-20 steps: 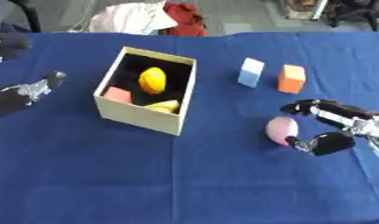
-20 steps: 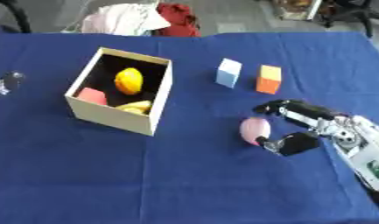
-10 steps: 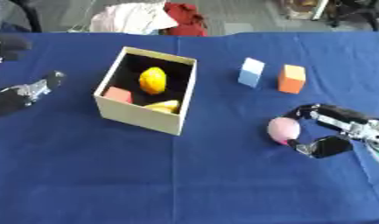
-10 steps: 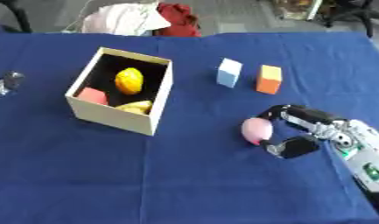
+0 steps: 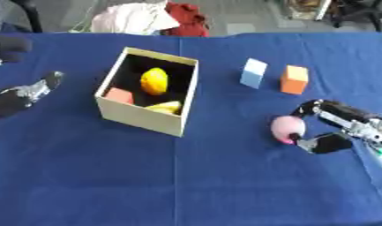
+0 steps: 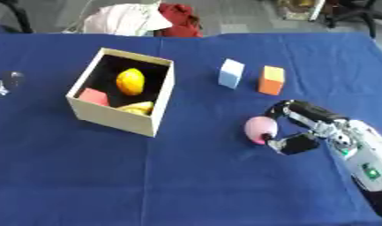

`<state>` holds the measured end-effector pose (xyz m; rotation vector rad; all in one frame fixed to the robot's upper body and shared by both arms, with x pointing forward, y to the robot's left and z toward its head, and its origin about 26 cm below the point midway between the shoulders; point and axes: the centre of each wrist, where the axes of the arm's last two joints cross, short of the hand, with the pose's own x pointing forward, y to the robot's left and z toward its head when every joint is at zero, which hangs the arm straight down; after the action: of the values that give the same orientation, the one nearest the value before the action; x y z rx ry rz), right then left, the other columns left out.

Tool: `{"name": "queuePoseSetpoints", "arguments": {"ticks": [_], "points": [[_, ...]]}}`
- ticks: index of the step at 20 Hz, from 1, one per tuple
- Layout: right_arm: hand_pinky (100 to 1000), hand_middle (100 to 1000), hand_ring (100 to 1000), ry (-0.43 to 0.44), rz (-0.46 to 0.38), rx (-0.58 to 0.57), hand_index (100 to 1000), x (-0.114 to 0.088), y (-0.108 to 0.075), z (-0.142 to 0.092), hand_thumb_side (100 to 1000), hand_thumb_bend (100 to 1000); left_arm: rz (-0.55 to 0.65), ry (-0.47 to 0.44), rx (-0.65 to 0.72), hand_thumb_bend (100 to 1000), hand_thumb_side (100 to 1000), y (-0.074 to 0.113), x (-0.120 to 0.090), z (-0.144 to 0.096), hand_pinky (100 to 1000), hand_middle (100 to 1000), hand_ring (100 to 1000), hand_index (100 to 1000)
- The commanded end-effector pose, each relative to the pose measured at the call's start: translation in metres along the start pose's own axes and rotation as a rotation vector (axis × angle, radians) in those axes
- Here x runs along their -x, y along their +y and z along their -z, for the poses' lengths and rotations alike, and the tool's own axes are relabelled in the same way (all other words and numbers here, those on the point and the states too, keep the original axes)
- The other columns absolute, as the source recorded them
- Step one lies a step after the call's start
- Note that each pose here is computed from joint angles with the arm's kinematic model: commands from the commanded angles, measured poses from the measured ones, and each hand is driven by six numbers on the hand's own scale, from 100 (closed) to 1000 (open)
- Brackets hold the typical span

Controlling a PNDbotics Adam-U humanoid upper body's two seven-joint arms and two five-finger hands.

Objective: Pick up objects on the table and place them in the box.

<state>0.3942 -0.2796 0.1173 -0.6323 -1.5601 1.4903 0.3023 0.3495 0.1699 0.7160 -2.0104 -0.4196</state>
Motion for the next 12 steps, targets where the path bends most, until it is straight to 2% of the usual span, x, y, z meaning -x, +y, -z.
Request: {"name": "queuePoseSetpoints", "arguments": {"ticks": [1,3,7,12], "points": [[766,481,674,-0.001,-0.039,0.128,543,-0.003,-0.026,-0.003,218,113,0.012,-0.015,-0.013,713,418,0.006,-0.003,0.003,767,609,765,698],[753,436,646,-0.008,-0.034,0.2,496,-0.008,-0.036,-0.004,199,100,0.011,-0.014,-0.014,710,419,0.006,-0.003,0.003,768,608,765,698],[751,421,638,-0.049,-0.027,0.319,481,-0.022,-0.052,-0.004,201,100,0.007,-0.015,-0.017,699,419,0.006,-0.003,0.003,770,609,766,699],[753,425,640,-0.17,-0.04,0.427,485,-0.053,-0.082,0.004,196,100,0.001,-0.022,-0.016,696,419,0.005,-0.004,0.004,771,608,765,699]]}}
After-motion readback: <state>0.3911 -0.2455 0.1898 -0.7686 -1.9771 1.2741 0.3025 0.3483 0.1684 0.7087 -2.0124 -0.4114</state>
